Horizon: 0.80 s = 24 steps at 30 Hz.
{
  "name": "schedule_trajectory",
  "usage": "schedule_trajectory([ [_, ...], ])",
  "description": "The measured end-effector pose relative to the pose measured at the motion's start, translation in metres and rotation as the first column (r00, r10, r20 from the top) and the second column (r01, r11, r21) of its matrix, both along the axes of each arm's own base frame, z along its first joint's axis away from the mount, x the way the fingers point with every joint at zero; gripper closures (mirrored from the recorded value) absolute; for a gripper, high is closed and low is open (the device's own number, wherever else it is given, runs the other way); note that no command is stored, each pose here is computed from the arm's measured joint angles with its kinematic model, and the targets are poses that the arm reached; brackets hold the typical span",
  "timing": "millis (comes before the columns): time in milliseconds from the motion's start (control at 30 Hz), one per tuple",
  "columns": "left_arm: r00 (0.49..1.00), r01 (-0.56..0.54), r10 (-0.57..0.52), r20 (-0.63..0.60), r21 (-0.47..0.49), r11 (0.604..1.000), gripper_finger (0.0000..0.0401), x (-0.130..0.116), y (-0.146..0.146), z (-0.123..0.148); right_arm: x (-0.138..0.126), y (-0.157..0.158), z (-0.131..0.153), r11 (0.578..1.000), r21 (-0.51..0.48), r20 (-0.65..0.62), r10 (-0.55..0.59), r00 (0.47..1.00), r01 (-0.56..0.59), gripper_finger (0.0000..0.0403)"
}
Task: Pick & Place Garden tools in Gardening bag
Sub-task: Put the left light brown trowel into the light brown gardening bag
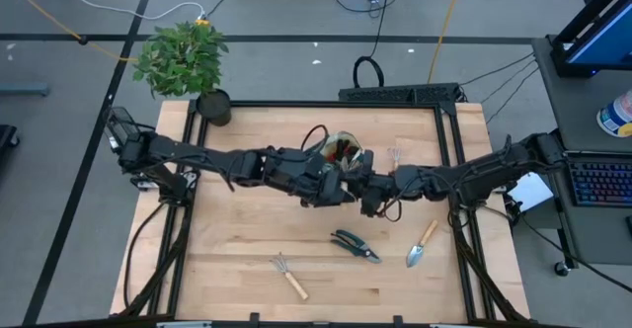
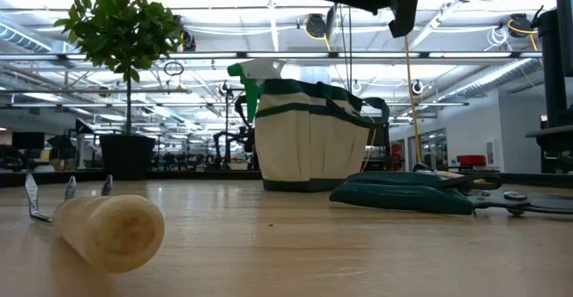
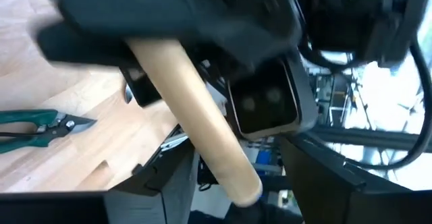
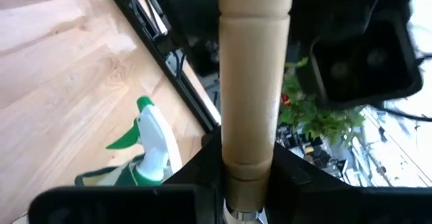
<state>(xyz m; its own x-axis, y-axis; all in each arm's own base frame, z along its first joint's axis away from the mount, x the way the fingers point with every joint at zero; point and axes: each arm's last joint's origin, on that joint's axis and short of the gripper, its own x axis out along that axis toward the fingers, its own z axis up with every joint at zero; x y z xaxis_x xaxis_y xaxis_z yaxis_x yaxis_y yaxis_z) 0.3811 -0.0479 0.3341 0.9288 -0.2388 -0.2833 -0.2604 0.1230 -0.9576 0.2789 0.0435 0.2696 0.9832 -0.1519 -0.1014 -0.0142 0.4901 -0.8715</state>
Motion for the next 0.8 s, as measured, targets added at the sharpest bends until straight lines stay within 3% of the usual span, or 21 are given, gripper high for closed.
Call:
schedule_trajectory([
  [500, 0.994, 0.068, -0.061, -0.091, 0.076, 0.995, 0.0176, -0.004, -0.004, -0.01, 0.001, -0.017, -0.005, 0.995, 0.063, -0.043, -0.069, 0.997, 0.072, 0.0349],
  [800, 0.987, 0.097, -0.068, -0.146, 0.201, 0.975, 0.0176, -0.019, 0.0, -0.005, 0.002, -0.032, -0.007, 0.989, 0.096, -0.054, -0.106, 0.993, 0.111, 0.0349],
])
